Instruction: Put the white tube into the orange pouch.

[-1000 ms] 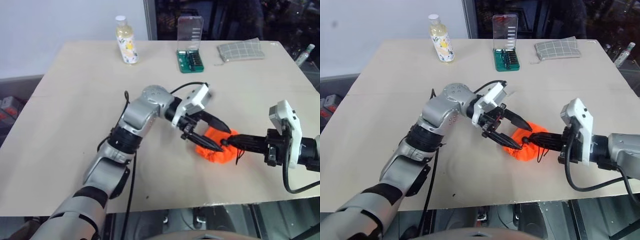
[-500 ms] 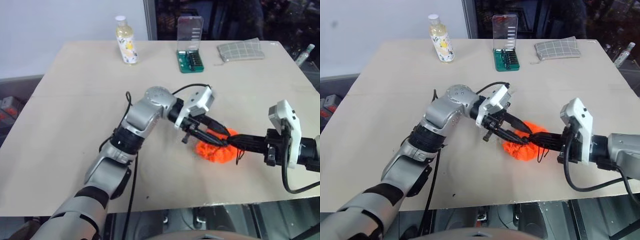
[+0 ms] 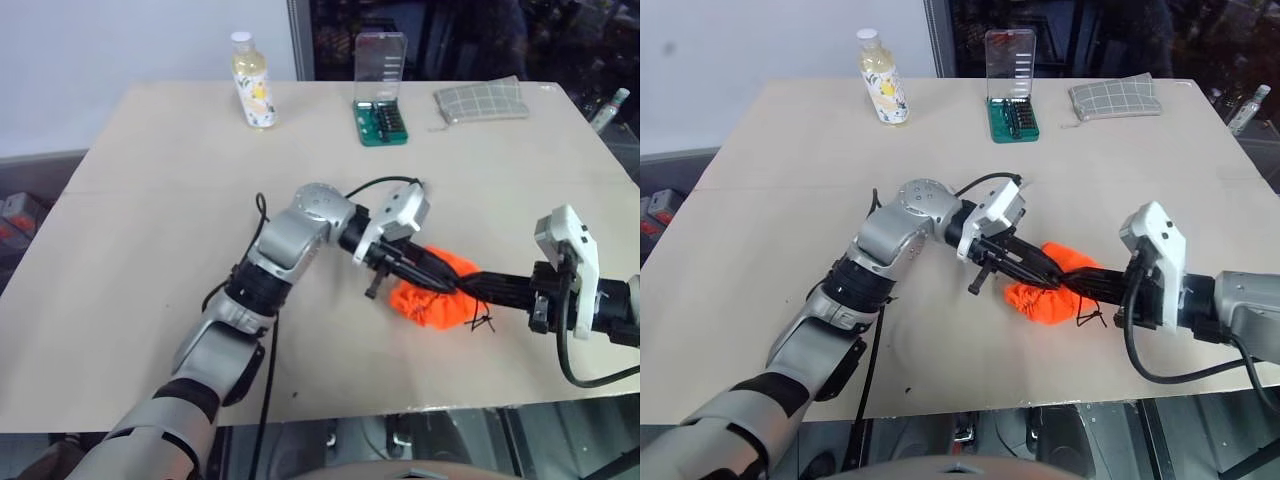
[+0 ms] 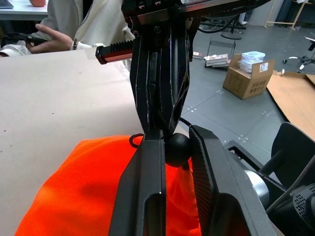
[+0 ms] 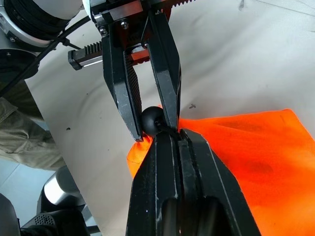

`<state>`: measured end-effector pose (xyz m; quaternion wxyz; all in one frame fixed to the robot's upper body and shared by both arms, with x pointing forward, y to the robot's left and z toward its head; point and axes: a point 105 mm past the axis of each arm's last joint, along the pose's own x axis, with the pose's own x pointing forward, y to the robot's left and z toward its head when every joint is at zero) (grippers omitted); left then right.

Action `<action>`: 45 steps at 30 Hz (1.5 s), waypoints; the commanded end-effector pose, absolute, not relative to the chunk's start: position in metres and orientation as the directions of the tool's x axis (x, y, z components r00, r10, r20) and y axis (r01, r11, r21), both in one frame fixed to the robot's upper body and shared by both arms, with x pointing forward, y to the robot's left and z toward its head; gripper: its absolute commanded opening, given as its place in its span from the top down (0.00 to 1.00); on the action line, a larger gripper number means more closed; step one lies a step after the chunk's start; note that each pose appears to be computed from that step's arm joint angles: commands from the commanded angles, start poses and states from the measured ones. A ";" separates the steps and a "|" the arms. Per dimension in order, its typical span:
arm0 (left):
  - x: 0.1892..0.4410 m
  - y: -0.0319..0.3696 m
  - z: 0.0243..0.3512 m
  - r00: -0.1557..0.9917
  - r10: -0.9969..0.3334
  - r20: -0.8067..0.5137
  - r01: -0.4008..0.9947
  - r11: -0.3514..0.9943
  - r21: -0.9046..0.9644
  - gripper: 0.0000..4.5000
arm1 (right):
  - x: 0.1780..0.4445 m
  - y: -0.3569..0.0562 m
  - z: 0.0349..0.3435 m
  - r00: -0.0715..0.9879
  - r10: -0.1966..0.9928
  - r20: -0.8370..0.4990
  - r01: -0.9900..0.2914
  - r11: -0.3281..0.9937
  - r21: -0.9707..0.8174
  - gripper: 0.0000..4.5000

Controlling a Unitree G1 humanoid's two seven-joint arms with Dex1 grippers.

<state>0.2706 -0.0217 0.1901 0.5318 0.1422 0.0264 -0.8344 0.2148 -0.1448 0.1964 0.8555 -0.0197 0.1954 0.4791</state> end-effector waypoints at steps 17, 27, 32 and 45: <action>0.302 -0.015 0.195 -0.174 -0.963 -0.205 0.979 -0.191 0.065 0.96 | 0.219 -0.158 0.215 0.519 0.782 -0.344 -0.829 0.559 0.021 1.00; 0.309 -0.017 0.201 -0.108 -0.981 -0.163 0.993 -0.113 0.025 0.96 | 0.215 -0.153 0.210 0.494 0.795 -0.352 -0.843 0.536 0.028 1.00; 0.295 -0.011 0.188 -0.174 -0.960 -0.220 0.983 -0.181 0.015 0.96 | 0.230 -0.169 0.213 0.585 0.735 -0.343 -0.789 0.613 -0.032 1.00; 0.285 -0.012 0.196 -0.189 -0.961 -0.202 0.980 -0.199 0.031 0.96 | 0.279 -0.232 0.249 0.878 0.433 -0.206 -0.475 0.845 -0.246 1.00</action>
